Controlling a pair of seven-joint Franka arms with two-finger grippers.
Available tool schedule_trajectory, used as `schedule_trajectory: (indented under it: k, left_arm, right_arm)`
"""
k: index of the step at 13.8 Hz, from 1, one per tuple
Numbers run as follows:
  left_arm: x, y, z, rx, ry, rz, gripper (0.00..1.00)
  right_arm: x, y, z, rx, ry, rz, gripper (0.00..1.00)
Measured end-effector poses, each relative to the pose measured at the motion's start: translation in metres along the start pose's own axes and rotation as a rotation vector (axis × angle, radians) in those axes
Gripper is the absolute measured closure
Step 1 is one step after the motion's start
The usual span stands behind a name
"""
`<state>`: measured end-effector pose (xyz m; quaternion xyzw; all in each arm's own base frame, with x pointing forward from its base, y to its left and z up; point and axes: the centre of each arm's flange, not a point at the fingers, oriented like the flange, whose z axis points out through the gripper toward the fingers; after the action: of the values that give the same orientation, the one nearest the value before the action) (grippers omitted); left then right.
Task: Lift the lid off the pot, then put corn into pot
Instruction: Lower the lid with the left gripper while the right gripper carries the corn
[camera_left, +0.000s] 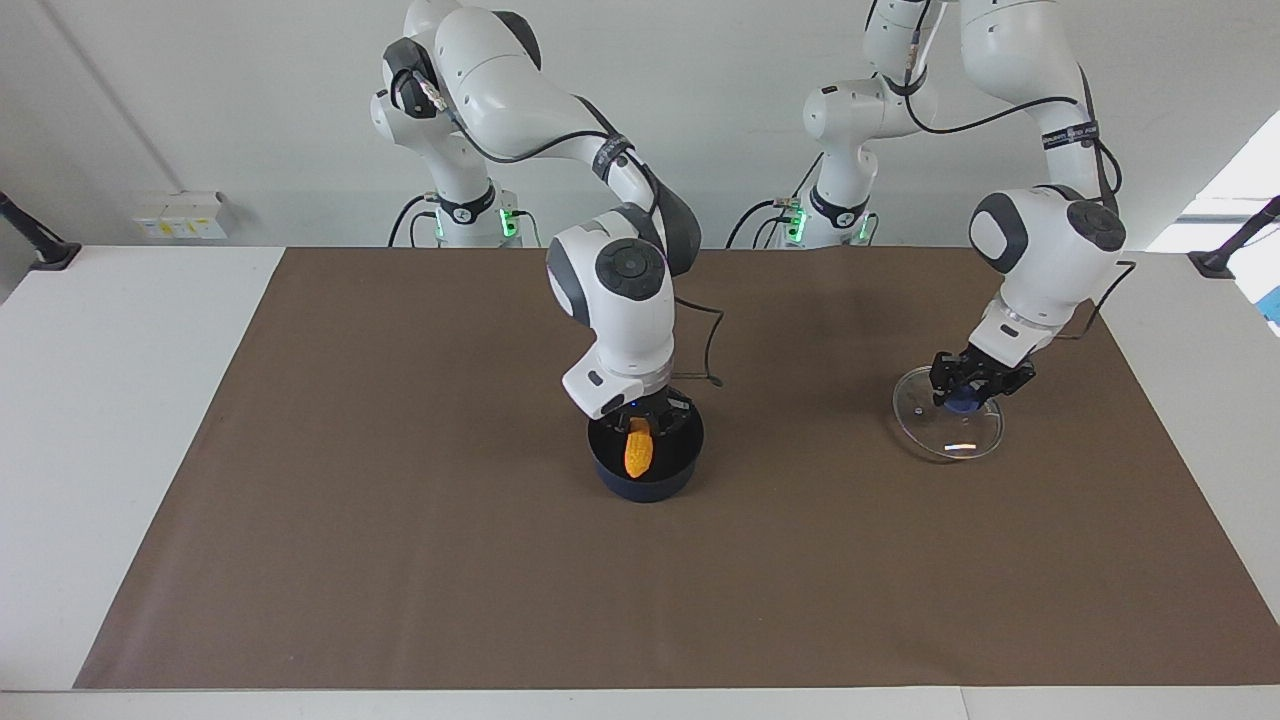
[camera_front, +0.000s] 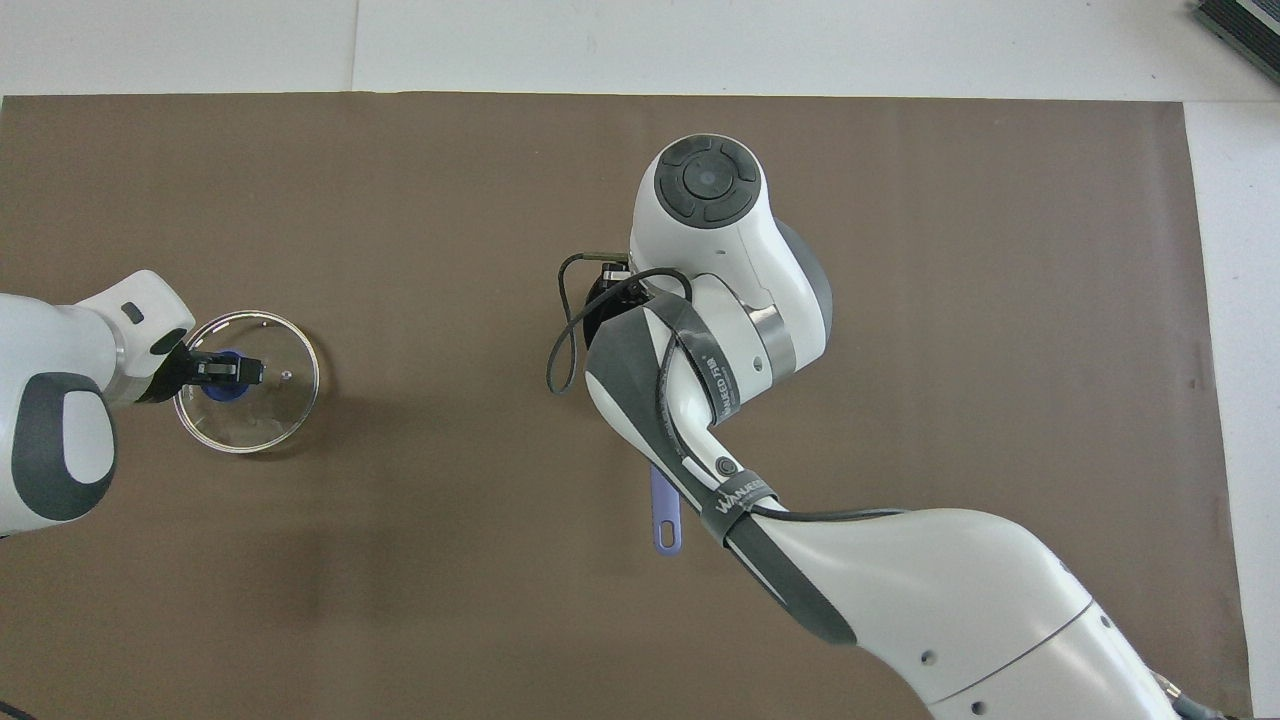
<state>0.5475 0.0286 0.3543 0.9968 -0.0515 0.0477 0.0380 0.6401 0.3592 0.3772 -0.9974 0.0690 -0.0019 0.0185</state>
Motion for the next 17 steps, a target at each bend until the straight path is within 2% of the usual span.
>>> schedule_trajectory:
  k: [14,15,17]
  left_arm:
    - [-0.01,-0.018,0.015,-0.041,0.001,-0.077,0.4]
    - [-0.01,-0.018,0.016,-0.041,0.003,-0.079,0.34]
    - [-0.007,-0.019,0.013,-0.041,0.012,-0.082,0.13]
  right_arm:
    - [-0.012,-0.007,0.032,-0.003,-0.006,-0.029,0.63]
    - [-0.012,-0.006,0.035,-0.006,-0.009,-0.029,0.63]
    - [-0.014,-0.005,0.041,-0.012,-0.017,-0.03,0.63]
